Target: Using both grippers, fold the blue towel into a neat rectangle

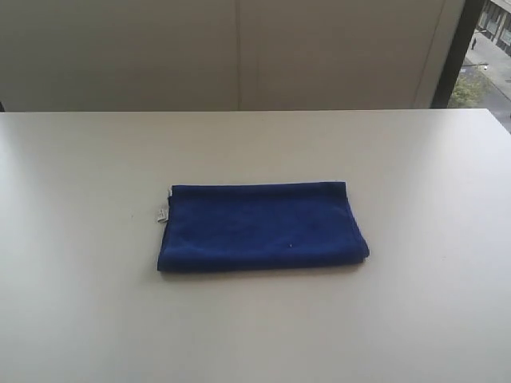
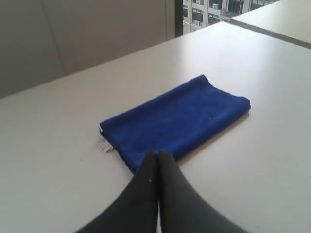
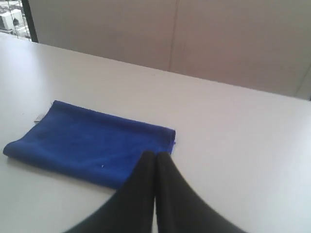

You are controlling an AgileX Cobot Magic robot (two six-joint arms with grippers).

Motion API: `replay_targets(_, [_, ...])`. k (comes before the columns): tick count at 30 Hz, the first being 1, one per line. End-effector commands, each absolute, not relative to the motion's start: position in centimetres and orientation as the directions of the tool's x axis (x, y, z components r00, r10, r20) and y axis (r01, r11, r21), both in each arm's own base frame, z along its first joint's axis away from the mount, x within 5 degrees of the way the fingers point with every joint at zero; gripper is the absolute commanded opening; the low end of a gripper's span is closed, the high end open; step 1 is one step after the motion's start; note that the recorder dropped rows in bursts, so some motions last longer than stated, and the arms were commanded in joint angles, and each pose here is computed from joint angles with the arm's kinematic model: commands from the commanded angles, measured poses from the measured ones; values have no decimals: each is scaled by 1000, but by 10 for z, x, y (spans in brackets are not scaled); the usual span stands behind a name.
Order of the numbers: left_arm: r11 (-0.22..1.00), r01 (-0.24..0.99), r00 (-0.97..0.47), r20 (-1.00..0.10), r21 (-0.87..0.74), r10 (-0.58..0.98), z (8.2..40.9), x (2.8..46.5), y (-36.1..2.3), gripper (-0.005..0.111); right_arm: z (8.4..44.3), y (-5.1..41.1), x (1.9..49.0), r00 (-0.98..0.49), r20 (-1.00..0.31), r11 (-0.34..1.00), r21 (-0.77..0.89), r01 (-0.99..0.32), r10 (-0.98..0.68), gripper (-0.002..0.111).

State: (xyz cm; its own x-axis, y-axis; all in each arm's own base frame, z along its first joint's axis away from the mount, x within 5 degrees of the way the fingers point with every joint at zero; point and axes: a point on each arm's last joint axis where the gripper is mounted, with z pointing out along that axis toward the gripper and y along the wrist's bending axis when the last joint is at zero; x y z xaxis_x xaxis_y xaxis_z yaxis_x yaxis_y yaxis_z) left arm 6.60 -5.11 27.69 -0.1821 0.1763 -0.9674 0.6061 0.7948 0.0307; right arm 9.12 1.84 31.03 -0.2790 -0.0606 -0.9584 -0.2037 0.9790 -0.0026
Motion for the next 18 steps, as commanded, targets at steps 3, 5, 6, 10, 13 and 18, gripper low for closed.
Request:
replay_targets(3, [835, 547, -265, -960, -68, 96, 250, 70, -48, 0, 248, 14, 91, -273, -950, 978, 184, -101, 151, 0])
replay_targets(5, [846, 528, -266, -960, -67, 90, 243, 71, -47, 0, 235, 12, 91, -255, -953, 978, 190, -87, 162, 0])
replay_targets(6, [854, 517, -267, -960, -67, 87, 239, 72, -46, 0, 228, 12, 91, -251, -954, 979, 189, -81, 163, 0])
replay_targets(10, [869, 491, -278, -957, -66, 84, 226, 73, -44, 0, 210, 10, 90, -244, -956, 980, 186, -66, 165, 0])
replay_targets(13, [879, 472, -290, -953, -66, 85, 215, 74, -42, 0, 199, 9, 88, -247, -956, 983, 176, -60, 156, 0])
replay_targets(18, [898, 436, -310, -947, -59, 88, 195, 74, -38, 0, 190, 8, 87, -251, -959, 987, 152, -59, 133, 0])
